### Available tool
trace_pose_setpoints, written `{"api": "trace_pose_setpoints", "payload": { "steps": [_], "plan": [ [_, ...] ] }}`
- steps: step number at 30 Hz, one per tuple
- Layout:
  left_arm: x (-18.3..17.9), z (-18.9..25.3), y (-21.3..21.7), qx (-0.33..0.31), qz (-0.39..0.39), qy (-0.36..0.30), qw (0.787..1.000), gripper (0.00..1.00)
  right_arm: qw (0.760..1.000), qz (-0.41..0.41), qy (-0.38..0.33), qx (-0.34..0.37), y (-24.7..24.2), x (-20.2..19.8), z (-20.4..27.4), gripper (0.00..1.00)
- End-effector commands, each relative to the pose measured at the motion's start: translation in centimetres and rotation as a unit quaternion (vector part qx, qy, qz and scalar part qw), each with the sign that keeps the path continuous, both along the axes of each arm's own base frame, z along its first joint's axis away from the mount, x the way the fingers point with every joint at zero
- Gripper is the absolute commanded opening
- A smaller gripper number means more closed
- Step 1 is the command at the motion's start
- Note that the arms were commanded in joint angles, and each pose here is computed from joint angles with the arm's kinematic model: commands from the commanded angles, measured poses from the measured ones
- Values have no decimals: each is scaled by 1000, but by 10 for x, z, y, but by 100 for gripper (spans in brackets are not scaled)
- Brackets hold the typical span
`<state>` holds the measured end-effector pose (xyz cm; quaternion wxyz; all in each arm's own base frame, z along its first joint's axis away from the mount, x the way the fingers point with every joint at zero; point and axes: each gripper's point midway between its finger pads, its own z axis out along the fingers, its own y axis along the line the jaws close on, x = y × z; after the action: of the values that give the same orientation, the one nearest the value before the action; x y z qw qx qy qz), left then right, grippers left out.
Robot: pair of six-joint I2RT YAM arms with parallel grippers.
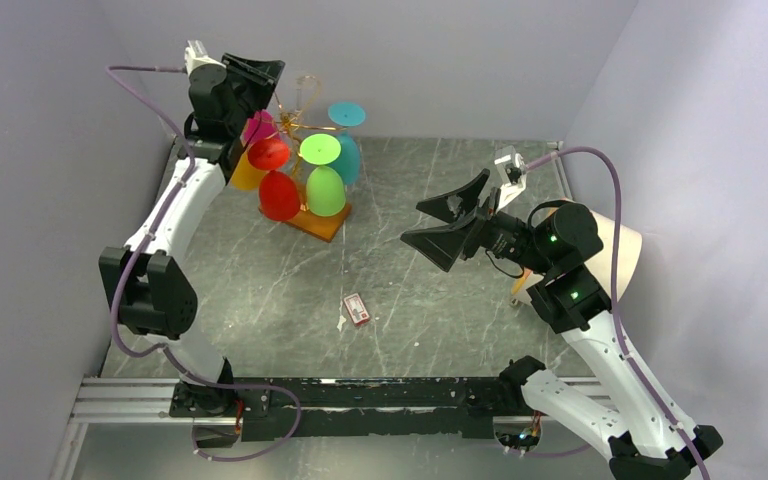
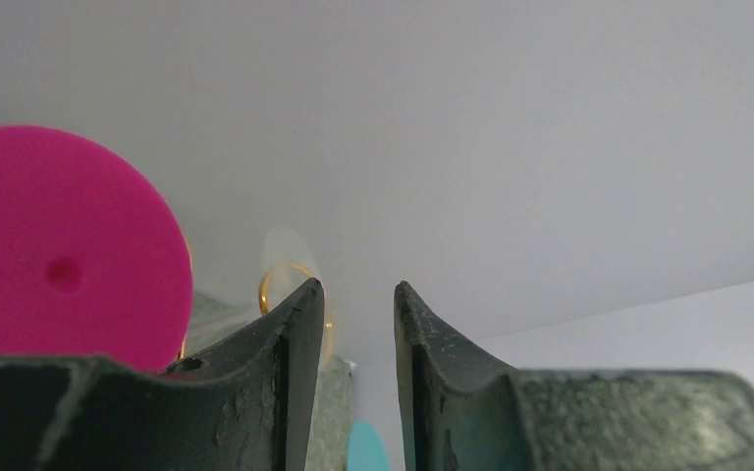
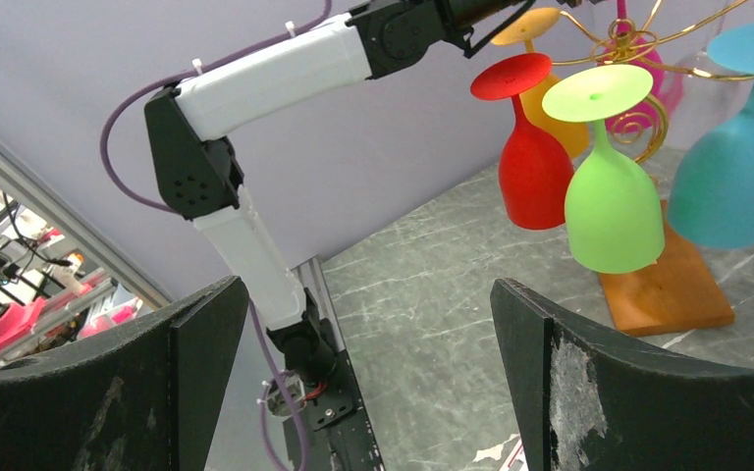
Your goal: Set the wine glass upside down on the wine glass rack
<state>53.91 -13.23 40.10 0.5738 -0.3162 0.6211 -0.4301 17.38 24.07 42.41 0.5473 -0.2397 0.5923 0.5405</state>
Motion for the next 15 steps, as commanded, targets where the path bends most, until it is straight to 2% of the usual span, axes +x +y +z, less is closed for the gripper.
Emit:
{"api": "trace_pose_setpoints", "payload": {
  "steps": [1, 9, 15],
  "plan": [
    [-19, 44, 17, 13, 35, -53, 998, 38, 1000, 6, -13, 12, -1, -5, 8, 100],
    [-25, 43, 24, 34, 51, -53, 997, 37, 1000, 5, -14, 13, -2, -7, 9, 100],
    [-41, 60, 24, 85, 55, -81, 992, 42, 1000, -6, -14, 4, -4, -4, 4, 100]
  ]
}}
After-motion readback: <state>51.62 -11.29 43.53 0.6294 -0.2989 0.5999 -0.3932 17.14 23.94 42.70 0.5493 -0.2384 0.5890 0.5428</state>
